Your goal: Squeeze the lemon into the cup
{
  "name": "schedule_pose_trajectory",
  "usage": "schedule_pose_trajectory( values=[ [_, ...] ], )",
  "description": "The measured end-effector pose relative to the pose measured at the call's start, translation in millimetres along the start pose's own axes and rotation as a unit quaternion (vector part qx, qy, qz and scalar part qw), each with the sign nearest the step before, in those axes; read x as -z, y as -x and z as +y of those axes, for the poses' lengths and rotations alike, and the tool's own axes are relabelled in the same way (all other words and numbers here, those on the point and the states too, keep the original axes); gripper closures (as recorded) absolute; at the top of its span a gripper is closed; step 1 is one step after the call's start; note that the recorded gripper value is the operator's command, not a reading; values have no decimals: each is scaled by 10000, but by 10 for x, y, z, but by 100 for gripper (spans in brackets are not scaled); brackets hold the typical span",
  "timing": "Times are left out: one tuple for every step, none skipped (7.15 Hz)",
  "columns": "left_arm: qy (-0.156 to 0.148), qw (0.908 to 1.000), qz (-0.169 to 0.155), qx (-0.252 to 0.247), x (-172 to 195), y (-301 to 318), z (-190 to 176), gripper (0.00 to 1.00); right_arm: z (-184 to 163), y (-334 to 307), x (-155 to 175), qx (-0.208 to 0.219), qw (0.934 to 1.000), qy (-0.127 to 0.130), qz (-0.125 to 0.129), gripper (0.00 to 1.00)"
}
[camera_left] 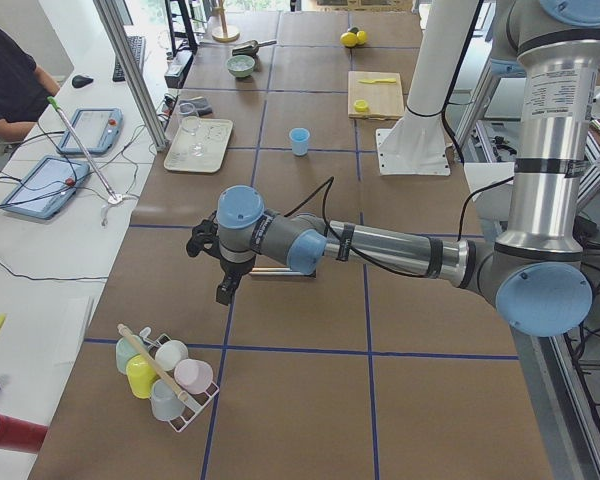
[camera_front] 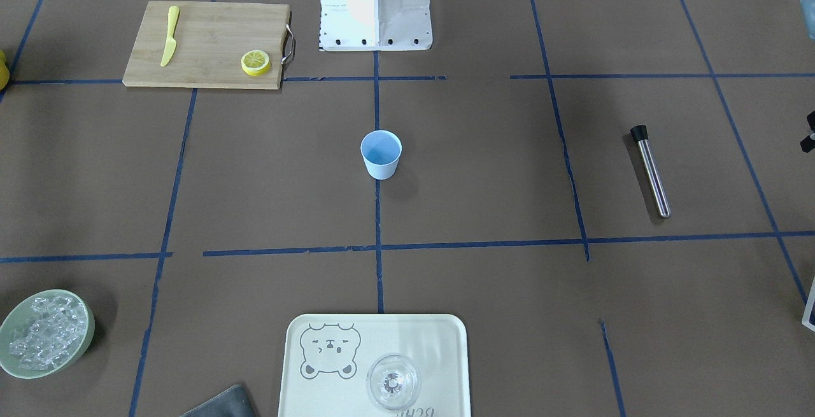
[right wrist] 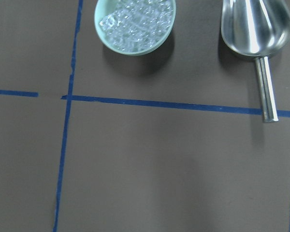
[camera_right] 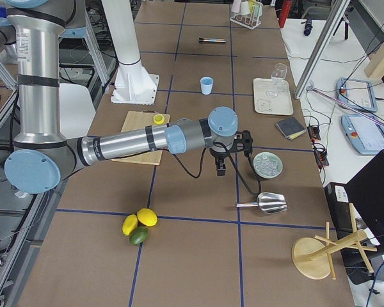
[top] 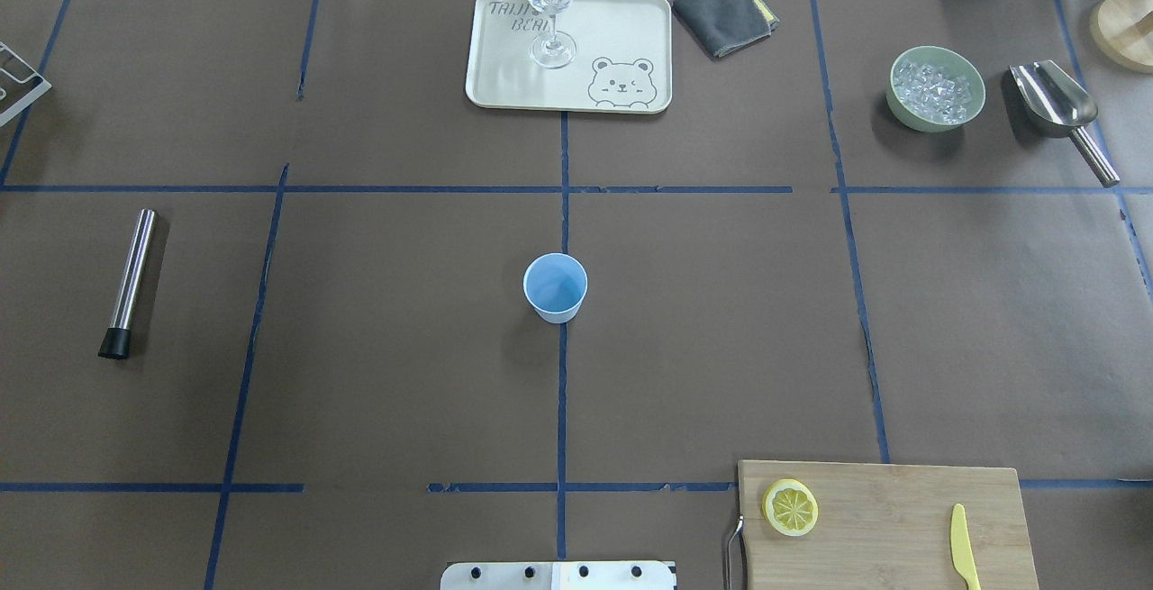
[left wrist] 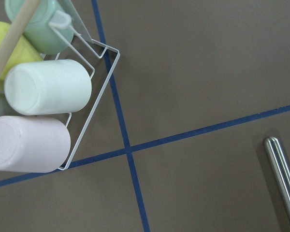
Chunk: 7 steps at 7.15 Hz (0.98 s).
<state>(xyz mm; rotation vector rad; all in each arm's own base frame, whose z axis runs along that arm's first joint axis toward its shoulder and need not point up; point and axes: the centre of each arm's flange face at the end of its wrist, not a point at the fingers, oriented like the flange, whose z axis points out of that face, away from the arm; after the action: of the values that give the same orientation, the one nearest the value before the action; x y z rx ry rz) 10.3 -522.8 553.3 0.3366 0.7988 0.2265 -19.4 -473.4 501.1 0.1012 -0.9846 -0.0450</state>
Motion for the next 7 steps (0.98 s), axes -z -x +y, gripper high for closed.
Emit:
schedule_pose_trajectory(
  values=[
    [-45, 10000, 24, -69, -32, -86, -32, 0, 71, 484, -118, -161, 9997, 45, 161, 0],
    [-60, 9999, 18, -111, -75, -190, -84, 0, 185, 992, -285, -385, 9988, 0, 318, 0],
    [-46, 9999, -25, -99, -146, -307, -150, 0, 330, 1355, -465, -517, 9982, -118, 285, 0],
    [-15, 10000, -66, -44, -230, -424, -209, 0, 503, 1609, -669, -632, 9977, -204, 159, 0],
    [2, 10000, -68, -11, -279, -512, -259, 0, 669, 1865, -887, -730, 9969, -248, 129, 0],
    [20, 10000, -61, 13, -312, -556, -286, 0, 872, 2174, -1123, -796, 9962, -309, 194, 0],
    [36, 10000, -60, 41, -338, -566, -293, 0, 1155, 2544, -1384, -858, 9951, -403, 271, 0]
  ],
)
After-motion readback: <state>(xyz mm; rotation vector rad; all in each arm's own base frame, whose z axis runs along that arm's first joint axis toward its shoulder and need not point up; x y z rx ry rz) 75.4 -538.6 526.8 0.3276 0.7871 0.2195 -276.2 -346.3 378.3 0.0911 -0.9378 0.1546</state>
